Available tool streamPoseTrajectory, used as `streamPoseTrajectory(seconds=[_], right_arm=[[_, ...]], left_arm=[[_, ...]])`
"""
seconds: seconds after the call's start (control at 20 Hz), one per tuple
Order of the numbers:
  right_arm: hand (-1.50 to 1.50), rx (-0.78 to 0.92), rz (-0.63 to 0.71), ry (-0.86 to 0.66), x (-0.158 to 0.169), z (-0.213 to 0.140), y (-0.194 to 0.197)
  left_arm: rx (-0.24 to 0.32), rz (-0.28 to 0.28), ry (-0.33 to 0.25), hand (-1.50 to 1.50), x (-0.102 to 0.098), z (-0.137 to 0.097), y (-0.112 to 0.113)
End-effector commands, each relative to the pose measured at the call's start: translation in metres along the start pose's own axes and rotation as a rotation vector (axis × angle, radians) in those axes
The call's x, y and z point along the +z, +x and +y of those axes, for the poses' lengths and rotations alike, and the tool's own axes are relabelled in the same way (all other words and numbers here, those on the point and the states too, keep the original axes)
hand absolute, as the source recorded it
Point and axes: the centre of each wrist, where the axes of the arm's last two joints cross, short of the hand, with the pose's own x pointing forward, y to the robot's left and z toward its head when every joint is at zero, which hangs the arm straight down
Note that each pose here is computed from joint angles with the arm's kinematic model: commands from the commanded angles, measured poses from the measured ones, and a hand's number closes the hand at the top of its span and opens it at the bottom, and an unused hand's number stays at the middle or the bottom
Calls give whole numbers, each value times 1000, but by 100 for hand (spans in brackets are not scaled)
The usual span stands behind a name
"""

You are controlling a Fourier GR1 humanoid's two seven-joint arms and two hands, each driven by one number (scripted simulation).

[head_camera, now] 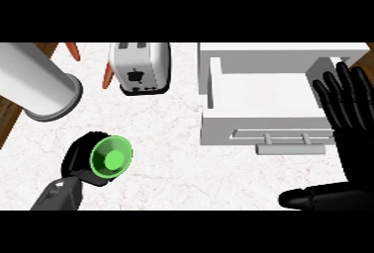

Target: Pick up the cup, place it into the drawer and close the drawer

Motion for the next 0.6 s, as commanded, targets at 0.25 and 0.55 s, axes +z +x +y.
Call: streamPoseTrajectory(seconds=[0.25, 0.55], right_arm=[[-150, -12, 7, 2, 1, -10, 3], [-150, 13, 26, -34, 2, -8, 3]], left_arm=[[-31, -268, 274, 150, -6, -19, -8], [48, -336, 136, 150, -33, -49, 19]])
